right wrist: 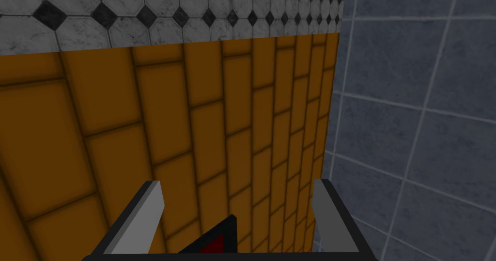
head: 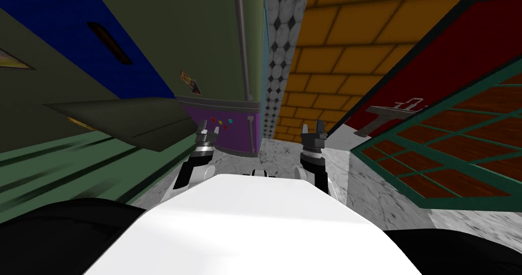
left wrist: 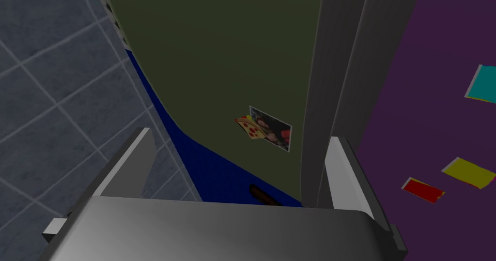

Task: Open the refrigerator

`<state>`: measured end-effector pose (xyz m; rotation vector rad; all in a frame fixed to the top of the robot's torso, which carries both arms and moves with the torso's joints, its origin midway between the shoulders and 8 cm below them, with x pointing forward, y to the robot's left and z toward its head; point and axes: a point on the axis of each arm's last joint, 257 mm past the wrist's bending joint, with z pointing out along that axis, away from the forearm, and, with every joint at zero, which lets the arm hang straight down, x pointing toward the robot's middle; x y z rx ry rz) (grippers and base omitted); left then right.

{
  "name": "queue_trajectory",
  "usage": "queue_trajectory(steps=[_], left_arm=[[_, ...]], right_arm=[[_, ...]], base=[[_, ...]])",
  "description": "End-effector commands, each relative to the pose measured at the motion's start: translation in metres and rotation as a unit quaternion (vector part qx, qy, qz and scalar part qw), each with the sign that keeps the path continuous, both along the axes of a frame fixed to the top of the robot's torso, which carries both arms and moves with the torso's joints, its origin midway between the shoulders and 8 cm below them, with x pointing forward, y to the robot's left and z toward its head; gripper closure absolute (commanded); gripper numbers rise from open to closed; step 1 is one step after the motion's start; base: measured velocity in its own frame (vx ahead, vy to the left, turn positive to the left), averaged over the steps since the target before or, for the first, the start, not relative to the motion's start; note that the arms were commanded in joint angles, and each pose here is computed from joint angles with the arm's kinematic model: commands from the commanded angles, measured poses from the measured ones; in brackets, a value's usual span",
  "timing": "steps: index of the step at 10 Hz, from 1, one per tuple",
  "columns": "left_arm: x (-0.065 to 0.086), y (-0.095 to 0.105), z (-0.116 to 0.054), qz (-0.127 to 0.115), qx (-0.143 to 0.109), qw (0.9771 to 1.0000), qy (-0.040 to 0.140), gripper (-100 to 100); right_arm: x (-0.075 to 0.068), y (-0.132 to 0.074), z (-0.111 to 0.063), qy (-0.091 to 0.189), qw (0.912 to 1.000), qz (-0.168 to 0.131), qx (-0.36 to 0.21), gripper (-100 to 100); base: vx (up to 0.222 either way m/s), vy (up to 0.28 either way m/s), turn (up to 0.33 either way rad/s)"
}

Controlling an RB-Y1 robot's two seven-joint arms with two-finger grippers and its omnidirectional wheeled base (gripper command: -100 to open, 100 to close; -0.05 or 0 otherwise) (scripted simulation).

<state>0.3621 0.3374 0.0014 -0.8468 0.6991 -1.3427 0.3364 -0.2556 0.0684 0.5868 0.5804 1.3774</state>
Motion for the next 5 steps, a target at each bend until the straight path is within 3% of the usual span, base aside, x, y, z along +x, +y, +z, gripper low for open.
queue_trajectory(steps=[1, 5], left_arm=[[0.003, 0.011, -0.010, -0.005, -0.034, 0.9991, 0.023, -100], [0.005, 0.025, -0.024, -0.012, -0.083, 0.9951, 0.052, -100]], right_arm=[[0.000, 0.000, 0.000, 0.000, 1.0000, 0.000, 0.000, 0], [0.000, 0.000, 0.000, 0.000, 1.0000, 0.000, 0.000, 0]], base=[[0.151, -0.132, 0.135], [0.134, -0.133, 0.121]])
